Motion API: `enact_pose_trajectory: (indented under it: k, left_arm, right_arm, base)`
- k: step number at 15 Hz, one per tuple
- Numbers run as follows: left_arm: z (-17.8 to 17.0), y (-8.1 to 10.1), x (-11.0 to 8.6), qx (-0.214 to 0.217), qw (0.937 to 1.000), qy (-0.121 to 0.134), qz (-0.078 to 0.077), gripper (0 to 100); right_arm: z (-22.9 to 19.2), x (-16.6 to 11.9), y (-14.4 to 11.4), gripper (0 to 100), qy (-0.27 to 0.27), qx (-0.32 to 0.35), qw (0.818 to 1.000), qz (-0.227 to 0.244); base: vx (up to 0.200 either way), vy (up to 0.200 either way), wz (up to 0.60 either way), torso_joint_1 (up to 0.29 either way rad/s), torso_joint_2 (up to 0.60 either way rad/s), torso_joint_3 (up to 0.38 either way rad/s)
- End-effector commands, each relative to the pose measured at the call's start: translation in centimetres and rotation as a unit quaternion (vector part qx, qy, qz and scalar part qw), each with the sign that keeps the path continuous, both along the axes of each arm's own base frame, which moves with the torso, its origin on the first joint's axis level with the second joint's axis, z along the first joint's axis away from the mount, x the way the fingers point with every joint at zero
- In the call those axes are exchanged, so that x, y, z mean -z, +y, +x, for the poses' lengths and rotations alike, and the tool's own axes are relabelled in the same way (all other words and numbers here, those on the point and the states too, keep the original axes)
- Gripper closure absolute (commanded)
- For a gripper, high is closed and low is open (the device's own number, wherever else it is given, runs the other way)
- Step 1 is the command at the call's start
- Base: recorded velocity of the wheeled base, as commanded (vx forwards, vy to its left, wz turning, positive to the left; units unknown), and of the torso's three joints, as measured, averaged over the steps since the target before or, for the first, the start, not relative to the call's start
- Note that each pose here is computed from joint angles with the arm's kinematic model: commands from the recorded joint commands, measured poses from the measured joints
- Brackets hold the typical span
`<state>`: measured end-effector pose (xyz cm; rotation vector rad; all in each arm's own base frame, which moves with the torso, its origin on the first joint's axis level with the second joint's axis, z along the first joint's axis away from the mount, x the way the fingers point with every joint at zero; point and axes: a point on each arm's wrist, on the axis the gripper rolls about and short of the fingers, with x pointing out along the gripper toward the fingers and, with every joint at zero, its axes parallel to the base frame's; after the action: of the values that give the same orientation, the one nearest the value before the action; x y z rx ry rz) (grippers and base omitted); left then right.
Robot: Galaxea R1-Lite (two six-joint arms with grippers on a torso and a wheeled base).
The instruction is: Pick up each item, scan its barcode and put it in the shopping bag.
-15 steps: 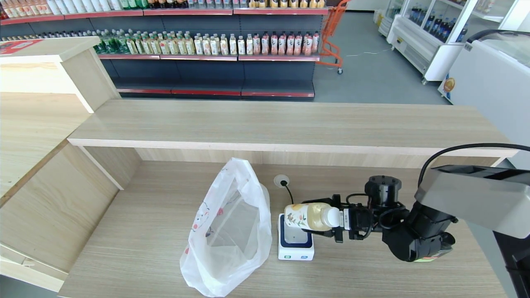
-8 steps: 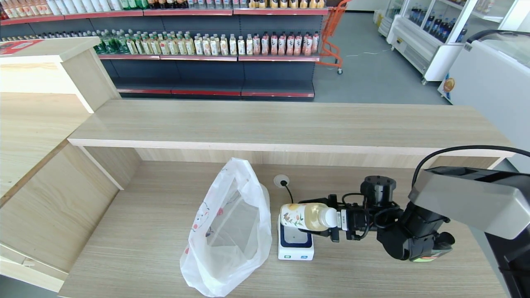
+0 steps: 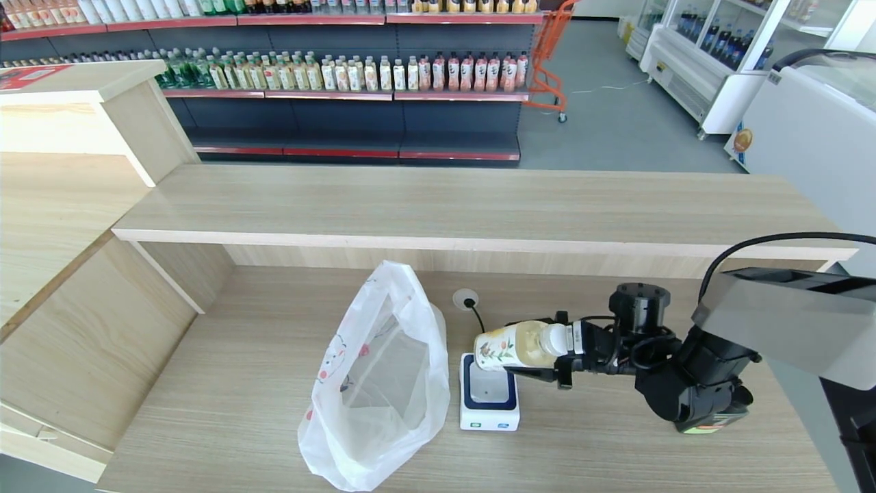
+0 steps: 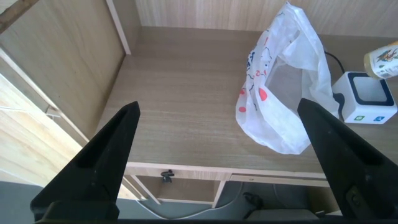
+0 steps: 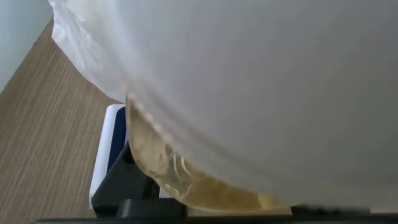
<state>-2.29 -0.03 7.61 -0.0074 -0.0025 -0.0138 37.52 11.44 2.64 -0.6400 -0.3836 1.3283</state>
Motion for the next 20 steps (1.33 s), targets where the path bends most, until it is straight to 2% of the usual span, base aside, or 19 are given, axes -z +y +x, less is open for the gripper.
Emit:
enact_pose_trajectory:
  k: [1, 2, 4, 5, 6, 8, 11, 14, 20]
  left_arm:
    - [0.0, 0.0, 0.0, 0.0, 1.0, 0.0, 0.0, 0]
    - [0.0, 0.0, 0.0, 0.0, 1.0, 0.0, 0.0, 0]
    - [0.0, 0.0, 0.0, 0.0, 1.0, 0.0, 0.0, 0]
    - [0.0, 0.0, 0.0, 0.0, 1.0, 0.0, 0.0, 0]
    - [0.0, 0.0, 0.0, 0.0, 1.0, 0.0, 0.0, 0]
    - [0.0, 0.0, 0.0, 0.0, 1.0, 0.0, 0.0, 0]
    - [0.0, 0.0, 0.0, 0.0, 1.0, 0.0, 0.0, 0]
    - [0.0, 0.0, 0.0, 0.0, 1.0, 0.0, 0.0, 0]
    - [0.0, 0.0, 0.0, 0.0, 1.0, 0.0, 0.001, 0]
  right_arm:
    - [-0.5, -4.4, -2.0, 100, 0.005, 0.025, 0.999, 0.026]
    - [-2.2, -6.9, -2.9, 100, 0.058, 0.039, 0.996, 0.048]
    - [-4.7, -8.4, -3.5, 100, 0.149, 0.071, 0.984, 0.074]
    - [-5.7, -8.9, -3.7, 100, 0.213, 0.12, 0.964, 0.099]
    - [-5.9, -9.0, -3.7, 100, 0.245, 0.143, 0.952, 0.114]
    - [-6.1, -9.3, -2.4, 100, 0.349, 0.223, 0.891, 0.186]
    - [-6.6, -8.8, -1.9, 100, 0.406, 0.244, 0.857, 0.204]
    - [-7.8, -8.9, -1.7, 100, 0.433, 0.243, 0.845, 0.201]
    - [-8.7, -9.4, -0.4, 100, 0.437, 0.223, 0.849, 0.196]
  base:
    - [0.0, 0.0, 0.0, 0.0, 0.0, 0.0]
    - [0.0, 0.0, 0.0, 0.0, 0.0, 0.0]
    - [0.0, 0.0, 0.0, 0.0, 0.0, 0.0]
    - [0.0, 0.0, 0.0, 0.0, 0.0, 0.0]
    - [0.0, 0.0, 0.0, 0.0, 0.0, 0.0]
    - [0.0, 0.0, 0.0, 0.0, 0.0, 0.0]
    - [0.0, 0.0, 0.0, 0.0, 0.0, 0.0]
    - [0.0, 0.0, 0.0, 0.0, 0.0, 0.0]
    - [0.0, 0.0, 0.0, 0.0, 0.0, 0.0]
